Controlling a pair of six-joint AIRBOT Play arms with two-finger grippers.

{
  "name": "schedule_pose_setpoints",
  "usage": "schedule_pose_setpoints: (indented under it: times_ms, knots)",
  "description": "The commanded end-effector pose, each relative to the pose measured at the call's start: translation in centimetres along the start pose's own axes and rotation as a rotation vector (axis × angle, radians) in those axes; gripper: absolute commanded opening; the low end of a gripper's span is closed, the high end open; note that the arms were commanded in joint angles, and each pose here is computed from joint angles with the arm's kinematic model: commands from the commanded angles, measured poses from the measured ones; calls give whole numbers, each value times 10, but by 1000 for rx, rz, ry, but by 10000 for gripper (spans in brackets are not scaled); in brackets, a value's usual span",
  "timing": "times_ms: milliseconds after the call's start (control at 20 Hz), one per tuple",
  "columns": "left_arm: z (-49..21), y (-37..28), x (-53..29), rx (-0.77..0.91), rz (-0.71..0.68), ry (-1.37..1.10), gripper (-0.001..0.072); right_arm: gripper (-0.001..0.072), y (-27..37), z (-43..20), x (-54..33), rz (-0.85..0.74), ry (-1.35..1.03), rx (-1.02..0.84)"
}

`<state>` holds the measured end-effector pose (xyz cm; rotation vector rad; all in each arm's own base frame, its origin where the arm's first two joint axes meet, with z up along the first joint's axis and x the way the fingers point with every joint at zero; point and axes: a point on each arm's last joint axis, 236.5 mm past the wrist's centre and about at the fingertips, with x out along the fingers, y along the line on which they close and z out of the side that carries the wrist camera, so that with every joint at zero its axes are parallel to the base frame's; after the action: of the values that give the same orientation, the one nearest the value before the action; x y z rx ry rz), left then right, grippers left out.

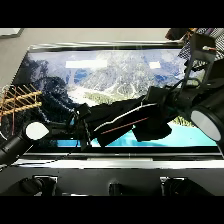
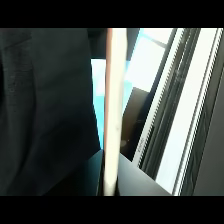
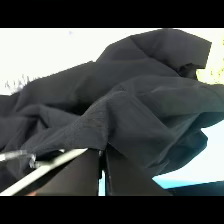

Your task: Fold the clothes and pants, and hang the long-sleeved shirts on hangers.

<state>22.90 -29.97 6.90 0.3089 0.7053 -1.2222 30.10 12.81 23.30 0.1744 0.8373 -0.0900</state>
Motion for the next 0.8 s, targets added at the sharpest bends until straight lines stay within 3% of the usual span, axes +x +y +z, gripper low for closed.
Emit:
schedule_pose_setpoints:
  times_ms: [0,750]
  knots:
    - [9,2,6,6,-7,-40,25,47,5,-13,0,22,56,-43]
    - [34,-2,36,-39,-47,-130,25,48,25,-19,5,86,82,-32]
